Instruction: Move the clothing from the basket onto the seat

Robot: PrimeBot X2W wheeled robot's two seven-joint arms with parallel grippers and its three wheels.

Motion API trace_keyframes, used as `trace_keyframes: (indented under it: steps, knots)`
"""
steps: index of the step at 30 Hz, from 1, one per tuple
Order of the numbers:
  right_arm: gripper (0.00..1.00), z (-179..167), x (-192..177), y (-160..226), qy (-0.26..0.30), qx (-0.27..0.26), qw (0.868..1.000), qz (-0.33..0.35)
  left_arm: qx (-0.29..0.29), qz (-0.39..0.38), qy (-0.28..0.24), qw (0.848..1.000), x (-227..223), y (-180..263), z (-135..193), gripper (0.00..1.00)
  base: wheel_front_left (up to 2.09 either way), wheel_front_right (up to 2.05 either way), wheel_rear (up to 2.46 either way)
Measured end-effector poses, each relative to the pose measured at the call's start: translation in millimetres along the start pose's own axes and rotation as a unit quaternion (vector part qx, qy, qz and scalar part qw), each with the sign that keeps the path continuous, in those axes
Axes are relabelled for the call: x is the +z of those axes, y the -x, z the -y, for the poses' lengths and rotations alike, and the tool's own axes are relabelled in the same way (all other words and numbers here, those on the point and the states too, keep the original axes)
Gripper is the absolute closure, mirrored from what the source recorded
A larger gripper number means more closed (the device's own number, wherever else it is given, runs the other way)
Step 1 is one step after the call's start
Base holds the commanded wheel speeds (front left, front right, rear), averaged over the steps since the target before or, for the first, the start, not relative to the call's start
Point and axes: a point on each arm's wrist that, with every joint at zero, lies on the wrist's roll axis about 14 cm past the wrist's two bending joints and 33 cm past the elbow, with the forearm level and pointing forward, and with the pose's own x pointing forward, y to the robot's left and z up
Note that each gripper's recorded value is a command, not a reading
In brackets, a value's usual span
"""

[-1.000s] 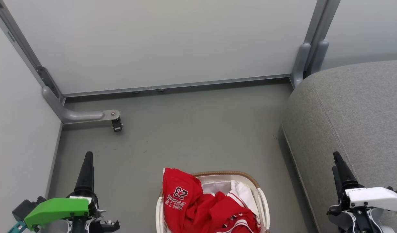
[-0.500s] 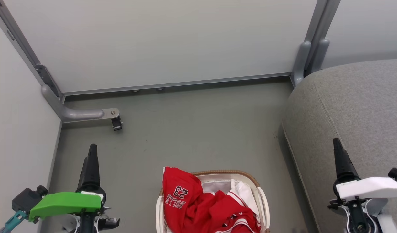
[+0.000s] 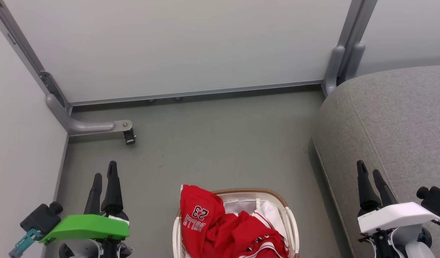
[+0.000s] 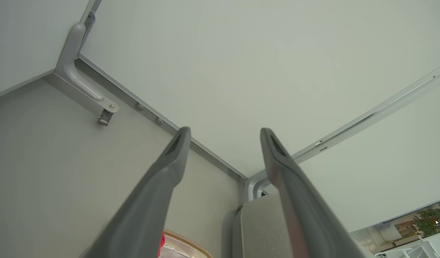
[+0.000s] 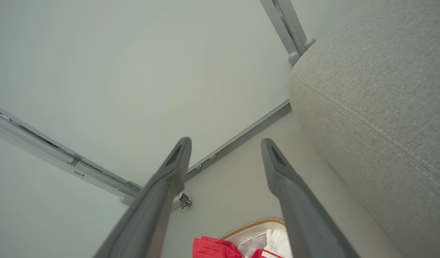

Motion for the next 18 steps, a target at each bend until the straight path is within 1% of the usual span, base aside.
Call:
trace_keyframes:
  steps: [4,8,18]
  knots:
    - [0.0,2.4,-4.8,2.0,0.029,-0.002,1.0,-0.007,-0.01,-0.009,-0.053,0.998,-7.1,1.7,4.3,0.0,0.0,0.0,0.0]
    - [0.0,2.3,-5.8,2.6,0.059,0.001,0.998,-0.007,-0.015,-0.012,-0.091,0.996,-10.5,2.5,7.0,0.0,0.0,0.0,0.0]
    - [0.0,-4.6,-5.9,3.0,0.128,0.017,0.992,-0.003,-0.016,-0.017,-0.152,0.988,-17.9,7.6,4.8,0.0,0.0,0.0,0.0]
